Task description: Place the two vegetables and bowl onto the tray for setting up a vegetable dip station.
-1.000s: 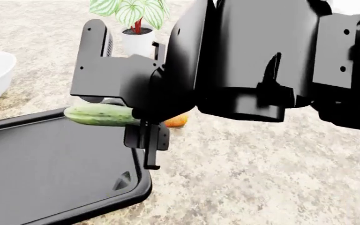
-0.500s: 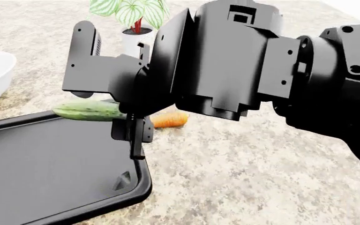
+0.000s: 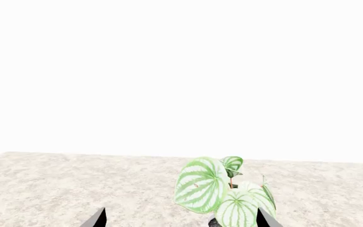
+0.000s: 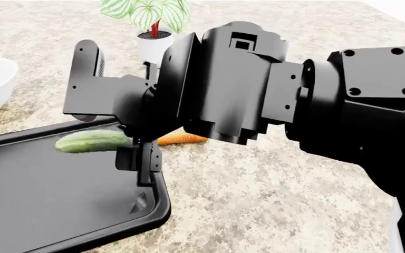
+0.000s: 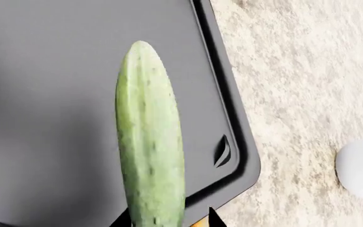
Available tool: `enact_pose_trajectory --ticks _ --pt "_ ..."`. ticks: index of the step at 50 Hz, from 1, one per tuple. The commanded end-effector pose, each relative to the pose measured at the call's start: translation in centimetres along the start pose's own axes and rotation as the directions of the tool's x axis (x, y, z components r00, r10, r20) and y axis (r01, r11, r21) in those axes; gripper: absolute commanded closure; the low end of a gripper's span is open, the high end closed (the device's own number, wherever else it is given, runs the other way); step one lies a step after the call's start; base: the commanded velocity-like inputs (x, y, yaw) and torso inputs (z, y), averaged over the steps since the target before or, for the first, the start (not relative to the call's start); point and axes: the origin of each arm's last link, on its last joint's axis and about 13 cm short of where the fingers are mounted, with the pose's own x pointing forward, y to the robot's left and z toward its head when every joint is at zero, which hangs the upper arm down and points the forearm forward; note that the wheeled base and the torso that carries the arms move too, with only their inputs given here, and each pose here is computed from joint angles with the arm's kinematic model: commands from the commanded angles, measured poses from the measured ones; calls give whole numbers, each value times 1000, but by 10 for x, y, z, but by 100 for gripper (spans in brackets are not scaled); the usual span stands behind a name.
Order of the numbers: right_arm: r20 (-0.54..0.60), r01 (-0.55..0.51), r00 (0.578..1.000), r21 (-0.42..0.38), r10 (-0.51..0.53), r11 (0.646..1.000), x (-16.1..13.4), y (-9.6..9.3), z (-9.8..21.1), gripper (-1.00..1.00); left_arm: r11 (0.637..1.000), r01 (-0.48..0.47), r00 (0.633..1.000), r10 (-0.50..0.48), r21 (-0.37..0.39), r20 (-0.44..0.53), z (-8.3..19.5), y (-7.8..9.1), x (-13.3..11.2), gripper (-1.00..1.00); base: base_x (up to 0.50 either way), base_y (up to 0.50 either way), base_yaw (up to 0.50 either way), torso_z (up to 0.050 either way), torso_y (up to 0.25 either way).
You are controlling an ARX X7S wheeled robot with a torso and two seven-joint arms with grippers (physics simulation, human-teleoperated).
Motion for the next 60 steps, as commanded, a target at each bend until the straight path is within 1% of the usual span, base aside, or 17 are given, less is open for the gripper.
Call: enact_pose_trajectory --ticks 1,12,19,24,26,30,33,36,38,41,45,50,51,53,55,58,60 --pt "31 -16 999 -24 17 1000 -3 0 3 -100 1000 1 1000 -1 -1 0 0 0 0 -100 0 0 0 0 0" --pt "40 66 997 -41 -65 997 -26 -8 11 -100 1000 1 1000 0 -3 1 1 0 0 -100 0 0 0 0 0" --pt "36 177 984 -4 -177 984 -49 -17 12 -100 1000 2 1000 -2 0 1 1 -1 0 -100 0 0 0 0 0" --pt "-30 349 937 114 -348 930 -57 -28 1 -100 1000 7 1000 -7 -3 3 1 -3 -1 -100 0 0 0 0 0" --pt "-15 369 928 192 -373 909 -58 -31 -7 -100 1000 8 1000 -8 -4 4 1 -3 -1 -100 0 0 0 0 0" --pt "-18 442 887 321 -461 838 -57 -38 -22 -100 1000 7 1000 -7 -6 4 1 -2 -1 -100 0 0 0 0 0" --pt "-59 445 882 429 -467 786 -55 -40 -33 -100 1000 7 1000 -7 -11 7 2 -2 -1 -100 0 0 0 0 0" --pt "-87 407 904 478 -419 779 -52 -42 -43 -100 1000 5 1000 -5 -11 7 2 -2 -1 -100 0 0 0 0 0" --pt "-110 464 878 431 -466 774 -49 -44 -48 -100 1000 5 1000 -4 -12 8 3 -1 -1 -100 0 0 0 0 0" --pt "-125 475 871 462 -475 749 -47 -49 -54 -100 1000 3 1000 -2 -15 9 3 0 -1 -100 0 0 0 0 0" --pt "-97 453 878 486 -469 748 -49 -53 -56 -100 1000 -1 1000 1 -14 4 1 1 0 -100 0 0 0 0 0" --pt "-183 490 868 468 -462 736 -43 -55 -66 -100 1000 2 1000 -2 -12 -1 -1 -1 2 -100 0 0 0 0 0" --pt "-186 504 859 479 -478 719 -43 -56 -67 -100 1000 5 1000 -5 -14 -1 0 -1 2 -100 0 0 0 0 0" --pt "-172 484 865 533 -472 693 -42 -58 -72 -100 1000 10 1000 -10 -13 -1 0 -2 2 -100 0 0 0 0 0" --pt "-172 453 884 541 -434 709 -39 -57 -77 -100 1000 8 1000 -8 -14 0 0 -1 2 -100 0 0 0 0 0" --pt "-122 390 905 616 -406 684 -34 -58 -80 -100 1000 8 1000 -8 -18 0 -1 -1 2 -100 0 0 0 0 0" --pt "-87 361 914 619 -396 697 -33 -61 -82 -100 1000 10 1000 -10 -20 -2 -2 -1 3 -100 0 0 0 0 0"
